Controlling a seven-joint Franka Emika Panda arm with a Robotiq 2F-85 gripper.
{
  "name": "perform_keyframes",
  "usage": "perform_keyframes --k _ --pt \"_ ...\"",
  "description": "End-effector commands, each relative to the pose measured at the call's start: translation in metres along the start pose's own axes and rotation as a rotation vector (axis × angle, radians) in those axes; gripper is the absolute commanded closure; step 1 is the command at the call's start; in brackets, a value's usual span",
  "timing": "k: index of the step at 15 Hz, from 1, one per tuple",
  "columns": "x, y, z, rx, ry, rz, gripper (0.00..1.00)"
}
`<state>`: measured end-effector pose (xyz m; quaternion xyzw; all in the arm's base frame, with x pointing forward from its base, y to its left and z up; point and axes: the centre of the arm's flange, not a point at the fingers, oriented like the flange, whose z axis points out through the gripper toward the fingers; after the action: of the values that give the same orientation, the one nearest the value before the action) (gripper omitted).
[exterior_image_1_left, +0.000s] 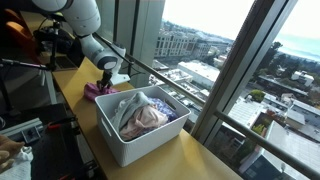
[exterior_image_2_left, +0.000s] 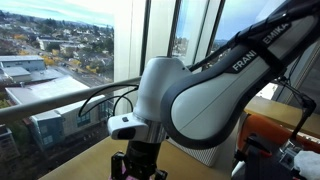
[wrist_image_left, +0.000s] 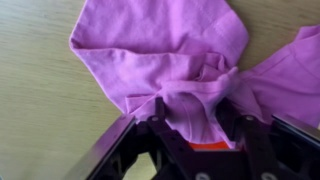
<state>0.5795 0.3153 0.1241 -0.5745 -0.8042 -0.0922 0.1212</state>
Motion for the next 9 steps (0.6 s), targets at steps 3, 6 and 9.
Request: perform_keyframes --k 3,6,9 --pt "-0.006 0.015 -0.011 -0.001 0.003 -0.007 0.90" --pt "-0.021 0.023 -0.055 -0.059 -0.014 0.000 1.00" --pt "-0.040 0.028 -0.115 -0.144 -0.033 0.011 0.97"
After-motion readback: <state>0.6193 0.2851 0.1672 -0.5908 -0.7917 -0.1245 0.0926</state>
